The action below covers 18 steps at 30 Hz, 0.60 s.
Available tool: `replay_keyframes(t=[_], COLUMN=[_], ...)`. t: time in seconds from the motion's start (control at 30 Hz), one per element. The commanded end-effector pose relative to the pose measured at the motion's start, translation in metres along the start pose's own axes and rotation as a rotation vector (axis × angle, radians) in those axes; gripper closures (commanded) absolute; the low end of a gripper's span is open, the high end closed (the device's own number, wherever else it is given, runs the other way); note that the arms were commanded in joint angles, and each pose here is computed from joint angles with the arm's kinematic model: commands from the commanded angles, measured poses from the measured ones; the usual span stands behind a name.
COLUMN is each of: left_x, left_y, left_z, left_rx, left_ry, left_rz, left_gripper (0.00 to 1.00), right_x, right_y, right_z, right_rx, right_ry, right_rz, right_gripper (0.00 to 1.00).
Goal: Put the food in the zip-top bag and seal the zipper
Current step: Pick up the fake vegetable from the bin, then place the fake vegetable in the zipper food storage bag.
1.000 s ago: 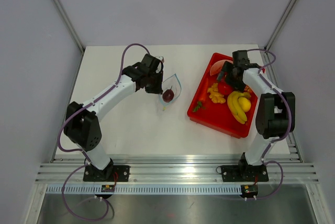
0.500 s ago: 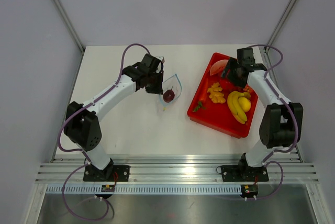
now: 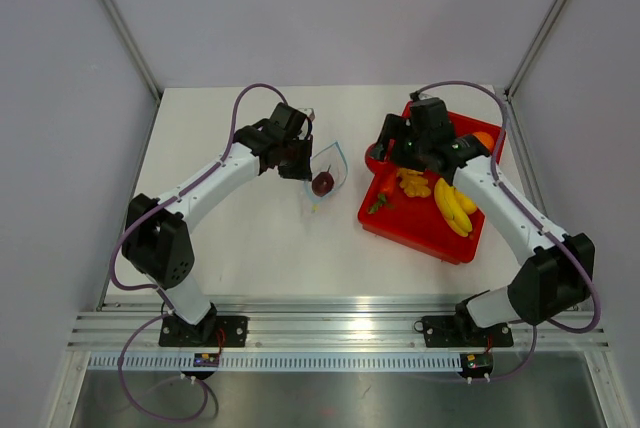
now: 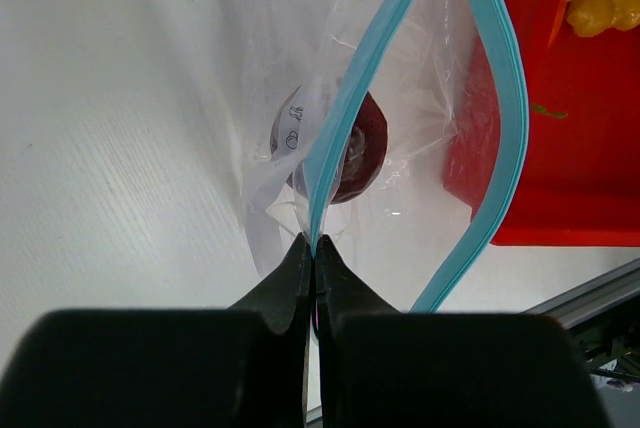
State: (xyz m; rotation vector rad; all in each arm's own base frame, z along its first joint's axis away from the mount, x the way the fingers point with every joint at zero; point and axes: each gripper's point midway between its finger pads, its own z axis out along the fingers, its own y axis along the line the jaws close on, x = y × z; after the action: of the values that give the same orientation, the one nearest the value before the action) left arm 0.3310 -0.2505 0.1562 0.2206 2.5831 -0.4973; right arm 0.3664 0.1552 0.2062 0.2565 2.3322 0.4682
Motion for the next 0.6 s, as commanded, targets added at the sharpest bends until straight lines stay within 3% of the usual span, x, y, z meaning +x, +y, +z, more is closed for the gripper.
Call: replay_keyframes(t=[0.0,0.27,0.57], left_x=[-0.020,-0.021,-0.023], left_y=[-0.015,-0.016,-0.021], left_z=[-0.008,-0.010,-0.015], left_rx=[0.060,0.065,0.088], left_ry=[-0.060,-0.064,-0.071], left_rz=[0.001,0.004,0.009], left_gripper=[1.00,1.00,1.00], right_x=[-0.012,0.012,0.074], right_y=[0.056,0.141,0.141], right_z=[-0.029,-0.023,0.024], right_rx=[-0.139,-0.309,-0.269], right_ry=[-0.057,0.009,0.178], right_rz=[-0.002,-0.067,-0.081], right_gripper=[0.43,0.42,0.41])
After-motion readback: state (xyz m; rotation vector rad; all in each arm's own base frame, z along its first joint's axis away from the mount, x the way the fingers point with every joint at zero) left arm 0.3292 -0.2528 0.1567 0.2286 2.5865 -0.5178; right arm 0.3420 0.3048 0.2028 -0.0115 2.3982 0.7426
